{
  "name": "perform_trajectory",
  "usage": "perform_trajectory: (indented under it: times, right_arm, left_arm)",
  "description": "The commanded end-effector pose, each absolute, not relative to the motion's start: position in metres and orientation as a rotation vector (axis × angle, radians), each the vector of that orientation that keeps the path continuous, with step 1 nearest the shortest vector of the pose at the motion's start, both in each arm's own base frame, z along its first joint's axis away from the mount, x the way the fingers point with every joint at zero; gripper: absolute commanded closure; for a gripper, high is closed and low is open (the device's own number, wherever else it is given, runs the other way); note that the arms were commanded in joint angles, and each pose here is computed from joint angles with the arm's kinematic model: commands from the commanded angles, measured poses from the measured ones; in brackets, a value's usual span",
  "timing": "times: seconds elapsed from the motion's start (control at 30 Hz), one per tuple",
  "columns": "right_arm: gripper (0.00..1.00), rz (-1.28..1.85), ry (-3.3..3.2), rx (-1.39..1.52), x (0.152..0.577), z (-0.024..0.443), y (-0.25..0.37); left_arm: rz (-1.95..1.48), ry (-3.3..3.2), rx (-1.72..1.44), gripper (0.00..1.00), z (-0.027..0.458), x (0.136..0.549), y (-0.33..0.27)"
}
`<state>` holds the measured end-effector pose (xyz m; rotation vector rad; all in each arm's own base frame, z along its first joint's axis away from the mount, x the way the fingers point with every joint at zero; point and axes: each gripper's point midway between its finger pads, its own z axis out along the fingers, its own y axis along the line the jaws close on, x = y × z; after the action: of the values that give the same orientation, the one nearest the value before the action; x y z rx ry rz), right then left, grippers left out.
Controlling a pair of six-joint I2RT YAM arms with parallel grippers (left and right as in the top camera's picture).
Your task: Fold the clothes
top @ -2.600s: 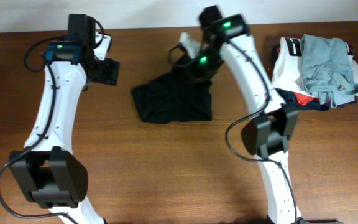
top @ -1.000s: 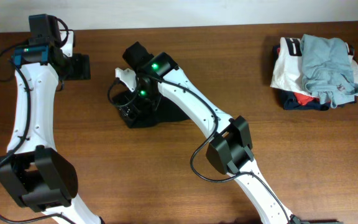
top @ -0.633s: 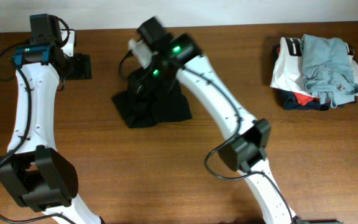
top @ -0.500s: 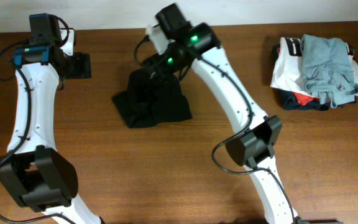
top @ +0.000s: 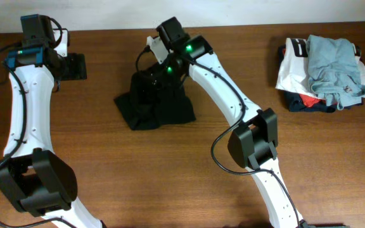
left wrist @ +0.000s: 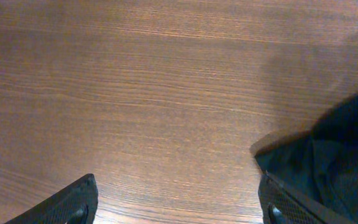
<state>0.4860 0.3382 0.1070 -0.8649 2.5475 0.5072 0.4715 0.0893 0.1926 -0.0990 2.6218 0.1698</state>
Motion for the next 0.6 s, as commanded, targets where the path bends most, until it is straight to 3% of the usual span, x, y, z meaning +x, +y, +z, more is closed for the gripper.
perform_trajectory:
  times: [0.0, 0.17, 0.27, 0.3, 0.57]
  right_arm:
    - [0.30, 0.518, 2.586, -0.881, 0.482, 0.080, 0.338]
    - [0.56, 0.552, 2.572, -0.888, 0.482, 0.069, 0.343]
    - [0.90, 0.585, 2.541, -0.890, 0.485, 0.074, 0.349]
    - [0.96, 0.595, 2.532, -0.887, 0.486, 0.077, 0.351]
    - [0.96, 0.626, 2.457, -0.881, 0.488, 0.124, 0.362]
  left_arm:
    - [0.162, 2.568, -0.122, 0.18, 0.214, 0.472, 0.090]
    - [0.162, 2.571, -0.123, 0.18, 0.214, 0.471, 0.090]
    - [0.161, 2.576, -0.123, 0.18, 0.213, 0.470, 0.090]
    - [0.161, 2.577, -0.123, 0.18, 0.213, 0.470, 0.090]
    - [0.161, 2.576, -0.122, 0.18, 0.213, 0.470, 0.090]
